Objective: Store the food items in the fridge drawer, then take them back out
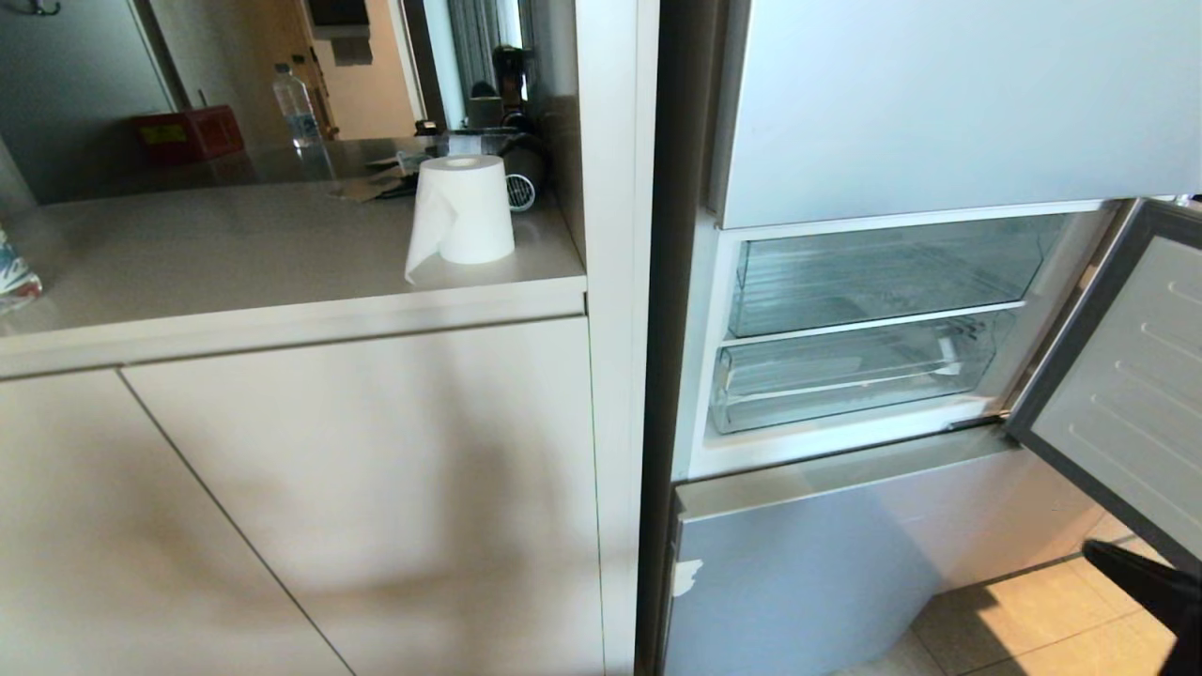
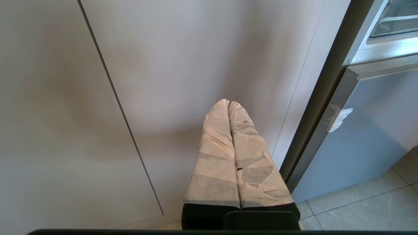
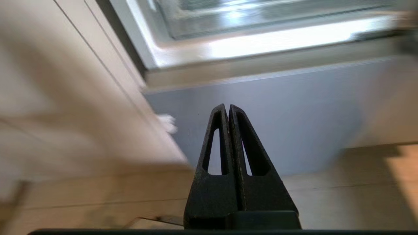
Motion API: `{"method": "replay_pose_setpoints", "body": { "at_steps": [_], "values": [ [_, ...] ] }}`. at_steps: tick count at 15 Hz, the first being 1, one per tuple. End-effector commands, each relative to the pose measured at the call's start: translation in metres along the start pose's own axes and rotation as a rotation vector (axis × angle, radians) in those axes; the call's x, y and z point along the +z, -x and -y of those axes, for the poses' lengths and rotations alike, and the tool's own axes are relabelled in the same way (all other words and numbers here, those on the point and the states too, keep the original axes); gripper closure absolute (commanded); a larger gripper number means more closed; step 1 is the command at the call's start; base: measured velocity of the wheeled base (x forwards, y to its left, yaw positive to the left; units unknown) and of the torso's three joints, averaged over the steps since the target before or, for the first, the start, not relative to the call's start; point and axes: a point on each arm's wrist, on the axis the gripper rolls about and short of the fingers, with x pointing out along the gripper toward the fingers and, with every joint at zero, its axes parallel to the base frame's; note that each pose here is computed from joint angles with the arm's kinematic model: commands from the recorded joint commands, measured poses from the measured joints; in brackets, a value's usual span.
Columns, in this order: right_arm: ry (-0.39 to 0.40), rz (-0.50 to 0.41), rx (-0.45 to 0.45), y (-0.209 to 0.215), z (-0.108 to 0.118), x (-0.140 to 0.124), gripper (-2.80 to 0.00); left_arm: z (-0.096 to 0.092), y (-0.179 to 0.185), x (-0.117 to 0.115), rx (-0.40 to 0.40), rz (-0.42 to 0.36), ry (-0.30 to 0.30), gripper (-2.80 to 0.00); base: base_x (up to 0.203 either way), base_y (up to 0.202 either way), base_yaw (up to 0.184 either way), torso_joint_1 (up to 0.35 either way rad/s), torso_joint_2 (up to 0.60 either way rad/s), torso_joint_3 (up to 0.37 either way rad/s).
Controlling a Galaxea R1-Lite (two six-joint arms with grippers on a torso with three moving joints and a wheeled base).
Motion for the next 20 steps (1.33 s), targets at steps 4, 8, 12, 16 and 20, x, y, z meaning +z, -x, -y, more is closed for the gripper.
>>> {"method": "replay_pose_setpoints", "body": {
  "at_steps": [4,8,12,16,20],
  "values": [
    [0.1,0.128,-0.101,0.075,0.001,-0.071,0.0,0.0,0.0,0.0,0.0,-0.001,0.0,0.0,0.0,0.0,0.0,0.0,0.0,0.0],
    [0.173,0.234,-0.153,0.088,0.001,-0.092,0.0,0.0,0.0,0.0,0.0,-0.001,0.0,0.0,0.0,0.0,0.0,0.0,0.0,0.0],
    [0.177,0.21,-0.162,0.087,0.001,-0.094,0.0,0.0,0.0,0.0,0.0,-0.002,0.0,0.0,0.0,0.0,0.0,0.0,0.0,0.0],
    [0.185,0.21,-0.161,0.087,0.001,-0.094,0.0,0.0,0.0,0.0,0.0,0.0,0.0,0.0,0.0,0.0,0.0,0.0,0.0,0.0],
    [0.189,0.209,-0.16,0.087,0.001,-0.094,0.0,0.0,0.0,0.0,0.0,0.0,0.0,0.0,0.001,0.005,-0.098,0.002,0.0,0.005]
  ]
}}
